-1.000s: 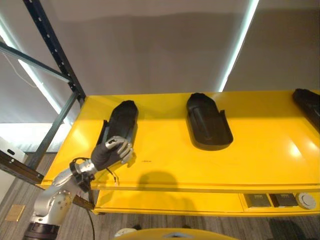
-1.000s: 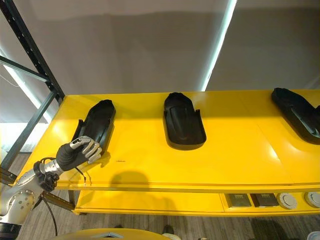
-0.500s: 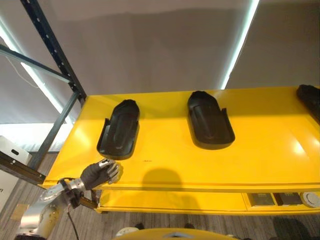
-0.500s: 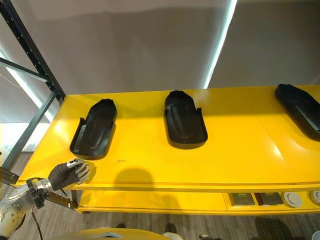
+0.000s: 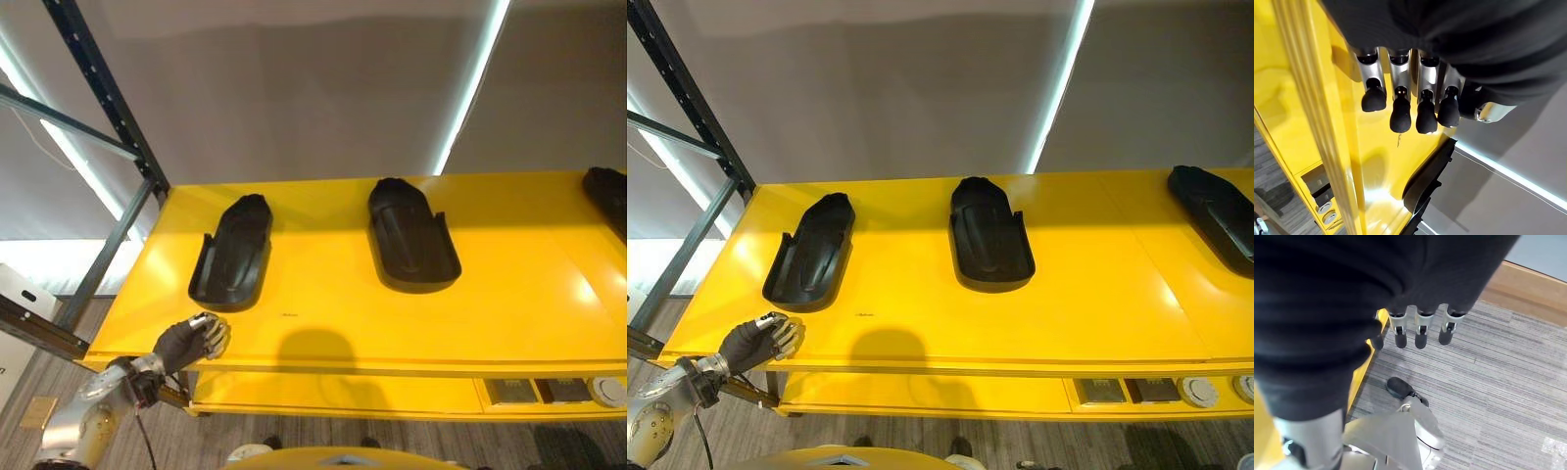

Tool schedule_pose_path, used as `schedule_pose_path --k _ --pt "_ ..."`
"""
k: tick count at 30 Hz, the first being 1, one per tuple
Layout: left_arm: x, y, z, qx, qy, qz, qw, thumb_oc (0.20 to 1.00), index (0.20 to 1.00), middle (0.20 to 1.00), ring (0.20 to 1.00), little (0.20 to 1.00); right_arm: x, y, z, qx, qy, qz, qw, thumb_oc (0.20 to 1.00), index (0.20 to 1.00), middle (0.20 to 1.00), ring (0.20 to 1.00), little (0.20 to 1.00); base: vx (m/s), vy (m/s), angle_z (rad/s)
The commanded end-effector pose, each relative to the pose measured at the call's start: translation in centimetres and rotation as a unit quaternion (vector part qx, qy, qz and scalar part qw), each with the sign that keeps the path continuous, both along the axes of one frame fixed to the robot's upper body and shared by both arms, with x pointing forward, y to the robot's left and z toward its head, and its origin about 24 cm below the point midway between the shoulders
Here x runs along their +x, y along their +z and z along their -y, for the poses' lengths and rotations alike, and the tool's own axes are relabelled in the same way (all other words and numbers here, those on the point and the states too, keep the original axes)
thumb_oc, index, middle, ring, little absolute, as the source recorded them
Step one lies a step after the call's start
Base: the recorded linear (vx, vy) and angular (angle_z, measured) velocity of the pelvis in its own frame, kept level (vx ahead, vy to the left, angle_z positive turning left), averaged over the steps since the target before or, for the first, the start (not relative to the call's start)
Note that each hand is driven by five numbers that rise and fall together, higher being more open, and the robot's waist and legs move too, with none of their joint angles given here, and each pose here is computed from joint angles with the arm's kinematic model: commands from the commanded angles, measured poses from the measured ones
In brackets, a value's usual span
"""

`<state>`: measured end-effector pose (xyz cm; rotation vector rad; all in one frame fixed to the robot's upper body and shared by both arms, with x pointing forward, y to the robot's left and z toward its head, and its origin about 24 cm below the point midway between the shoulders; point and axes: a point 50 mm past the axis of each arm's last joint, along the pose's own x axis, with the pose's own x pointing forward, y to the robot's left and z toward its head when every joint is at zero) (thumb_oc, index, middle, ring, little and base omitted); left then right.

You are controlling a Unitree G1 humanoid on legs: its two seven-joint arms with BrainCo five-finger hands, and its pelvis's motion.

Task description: Move parts from the plastic box to the shelf.

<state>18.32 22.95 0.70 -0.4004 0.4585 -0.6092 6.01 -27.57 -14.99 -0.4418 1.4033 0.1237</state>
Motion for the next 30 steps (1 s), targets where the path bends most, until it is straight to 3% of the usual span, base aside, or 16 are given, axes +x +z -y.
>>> schedule_pose_path --k 1,16,30 --pt "2.0 1.9 -0.1 0.025 0.009 0.062 0.998 0.2 0.2 0.2 0.2 0.2 0.6 0.2 0.4 -0.006 0.019 -0.005 1.0 1.0 1.0 1.0 1.0 1.0 0.0 0.0 0.0" --pt "3.9 1.3 0.6 0.056 0.056 0.068 0.995 0.2 0.2 0.2 0.2 0.2 0.7 -0.1 -0.2 -0.002 0.033 -0.011 0.999 1.0 1.0 1.0 1.0 1.0 0.0 0.0 0.0" --pt "4.8 -0.1 -0.6 0.07 0.134 0.044 0.988 0.2 0.2 0.2 0.2 0.2 0.6 -0.1 -0.3 0.0 0.048 -0.02 0.999 1.0 1.0 1.0 1.0 1.0 0.01 0.0 -0.01"
